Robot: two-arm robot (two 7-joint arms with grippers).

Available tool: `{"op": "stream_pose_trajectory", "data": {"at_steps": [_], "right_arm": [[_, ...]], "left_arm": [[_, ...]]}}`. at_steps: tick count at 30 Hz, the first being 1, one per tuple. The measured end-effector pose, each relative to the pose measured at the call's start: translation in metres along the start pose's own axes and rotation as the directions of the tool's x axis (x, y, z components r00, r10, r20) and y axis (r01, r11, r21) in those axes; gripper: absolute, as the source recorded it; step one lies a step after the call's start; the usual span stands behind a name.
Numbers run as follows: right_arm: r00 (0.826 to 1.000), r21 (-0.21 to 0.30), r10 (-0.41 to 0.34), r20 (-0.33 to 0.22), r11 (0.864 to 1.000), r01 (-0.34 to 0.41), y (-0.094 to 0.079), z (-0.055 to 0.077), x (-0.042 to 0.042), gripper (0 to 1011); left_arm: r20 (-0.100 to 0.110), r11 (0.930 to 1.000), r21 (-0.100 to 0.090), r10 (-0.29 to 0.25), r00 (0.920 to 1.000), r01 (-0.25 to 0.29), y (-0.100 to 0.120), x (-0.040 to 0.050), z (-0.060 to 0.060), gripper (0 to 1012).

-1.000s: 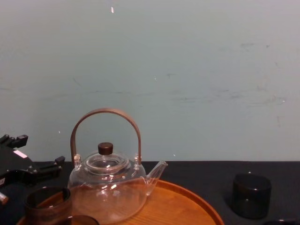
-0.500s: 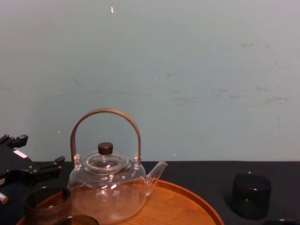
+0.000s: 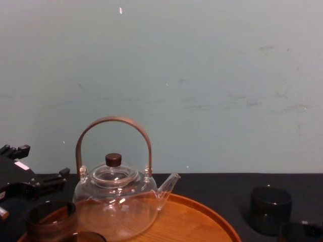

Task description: Pick up the glass from the table and place it on the tray.

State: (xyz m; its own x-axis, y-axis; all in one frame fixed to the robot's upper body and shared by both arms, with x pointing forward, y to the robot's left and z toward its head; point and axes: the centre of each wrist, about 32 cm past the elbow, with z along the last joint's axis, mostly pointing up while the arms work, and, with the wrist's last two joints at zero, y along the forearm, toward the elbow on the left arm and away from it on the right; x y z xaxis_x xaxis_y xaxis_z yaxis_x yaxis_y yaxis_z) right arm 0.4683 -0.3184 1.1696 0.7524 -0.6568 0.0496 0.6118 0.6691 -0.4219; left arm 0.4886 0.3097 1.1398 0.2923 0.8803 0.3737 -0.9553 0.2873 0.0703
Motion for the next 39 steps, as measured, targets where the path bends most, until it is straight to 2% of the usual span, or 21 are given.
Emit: {"op": "stream_pose_trajectory", "data": {"at_steps": [11,16,27,39], "right_arm": [[0.998,0.079,0.015,0.057,0.997,-0.019,-0.002,0.025,0.0088,905],[0.996,0.121,0.026,0.081,0.992,-0.036,0.007,0.039,0.0083,905],[0.995,0.202,0.049,0.091,0.977,-0.066,0.039,0.056,-0.0013,905],[0.988,0.223,0.114,0.102,0.965,-0.135,0.066,0.060,-0.0157,904]], "left_arm": [[0.000,1.0000,0.000,0.000,1.0000,0.000,0.000,0.0000,0.000,1001],[0.000,1.0000,0.000,0.000,1.0000,0.000,0.000,0.0000,0.000,1001],[0.000,1.0000,0.000,0.000,1.0000,0.000,0.000,0.0000,0.000,1001],[0.000,1.0000,0.000,0.000,1.0000,0.000,0.000,0.0000,0.000,1001]]}}
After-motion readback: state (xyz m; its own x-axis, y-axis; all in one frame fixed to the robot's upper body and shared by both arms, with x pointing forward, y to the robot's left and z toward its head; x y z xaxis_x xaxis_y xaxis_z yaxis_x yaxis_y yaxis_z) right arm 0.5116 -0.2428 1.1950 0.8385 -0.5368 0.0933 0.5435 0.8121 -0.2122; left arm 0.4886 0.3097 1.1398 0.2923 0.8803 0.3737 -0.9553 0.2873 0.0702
